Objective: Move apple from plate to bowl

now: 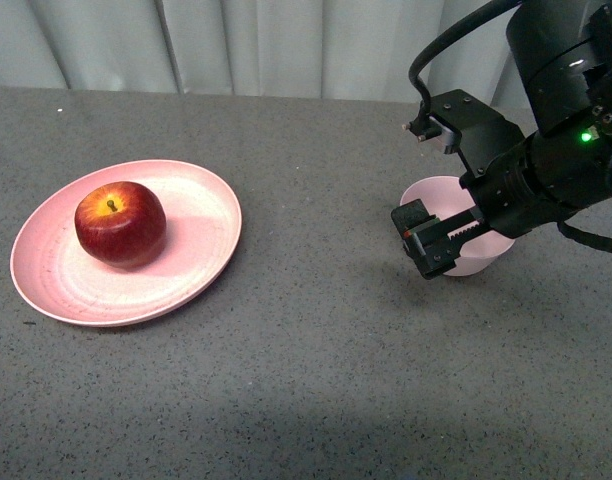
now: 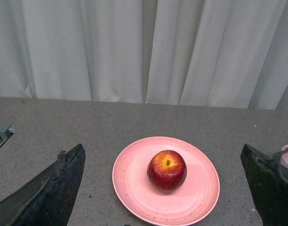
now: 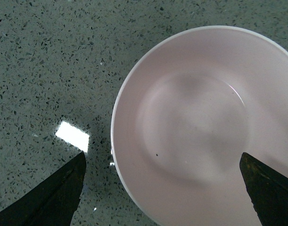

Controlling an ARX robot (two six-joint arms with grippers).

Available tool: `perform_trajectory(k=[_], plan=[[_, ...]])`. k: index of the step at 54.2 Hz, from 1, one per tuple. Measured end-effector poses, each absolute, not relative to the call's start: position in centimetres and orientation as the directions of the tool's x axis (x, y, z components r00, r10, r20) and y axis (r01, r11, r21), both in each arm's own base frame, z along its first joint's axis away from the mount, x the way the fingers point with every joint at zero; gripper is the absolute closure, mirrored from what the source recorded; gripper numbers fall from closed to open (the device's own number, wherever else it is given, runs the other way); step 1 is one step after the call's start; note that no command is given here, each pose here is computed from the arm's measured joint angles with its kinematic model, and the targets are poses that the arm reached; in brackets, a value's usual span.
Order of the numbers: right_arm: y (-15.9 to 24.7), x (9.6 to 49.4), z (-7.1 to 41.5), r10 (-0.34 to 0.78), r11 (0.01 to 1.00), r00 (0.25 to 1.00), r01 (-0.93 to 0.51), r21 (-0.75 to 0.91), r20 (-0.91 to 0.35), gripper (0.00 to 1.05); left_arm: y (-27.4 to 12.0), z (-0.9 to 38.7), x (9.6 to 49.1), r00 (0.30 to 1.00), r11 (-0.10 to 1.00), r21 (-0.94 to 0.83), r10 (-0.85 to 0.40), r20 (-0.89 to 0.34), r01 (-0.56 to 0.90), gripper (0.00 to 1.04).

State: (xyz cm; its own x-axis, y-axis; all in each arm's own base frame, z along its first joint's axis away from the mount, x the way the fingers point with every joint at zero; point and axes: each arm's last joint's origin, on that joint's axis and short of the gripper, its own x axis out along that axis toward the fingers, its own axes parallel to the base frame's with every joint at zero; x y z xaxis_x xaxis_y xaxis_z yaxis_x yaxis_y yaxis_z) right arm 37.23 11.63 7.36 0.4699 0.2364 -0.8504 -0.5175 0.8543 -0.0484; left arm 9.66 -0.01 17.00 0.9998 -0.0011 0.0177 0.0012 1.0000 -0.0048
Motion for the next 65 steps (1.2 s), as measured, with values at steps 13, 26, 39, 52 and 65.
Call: perform_trajectory(k=[13,26,39,52,65], plan=[[12.2,38.6,7.0,0.23,0.835,0.449,-0.547,-0.062,-0.864,0.1,0.0,17.0,9.7,1.0,1.0,-0.005,-0.001,0.018,0.001,0.07],[12.5,38.7,6.7,0.21,0.801,0.446,-0.588,-0.108,-0.87,0.46,0.0,17.0,9.7,1.0,1.0,-0.005,-0.001,0.018,0.001,0.07],[12.5,38.5,6.5,0.202,0.786,0.433,-0.607,-0.118,-0.878,0.83,0.0,17.0,9.7,1.0,1.0,-0.005,-0.001,0.018,0.001,0.07],[12.4,38.6,6.6,0.171,0.762,0.439,-0.627,-0.164,-0.882,1.04,0.0,17.0,9.7,1.0,1.0,-0.005,-0.001,0.018,0.001,0.07],[13.1,38.3,8.1,0.222,0.721,0.434,-0.676,-0.152,-0.873,1.04,0.0,17.0,9.7,1.0,1.0,-0.005,-0.001,0.018,0.001,0.07]])
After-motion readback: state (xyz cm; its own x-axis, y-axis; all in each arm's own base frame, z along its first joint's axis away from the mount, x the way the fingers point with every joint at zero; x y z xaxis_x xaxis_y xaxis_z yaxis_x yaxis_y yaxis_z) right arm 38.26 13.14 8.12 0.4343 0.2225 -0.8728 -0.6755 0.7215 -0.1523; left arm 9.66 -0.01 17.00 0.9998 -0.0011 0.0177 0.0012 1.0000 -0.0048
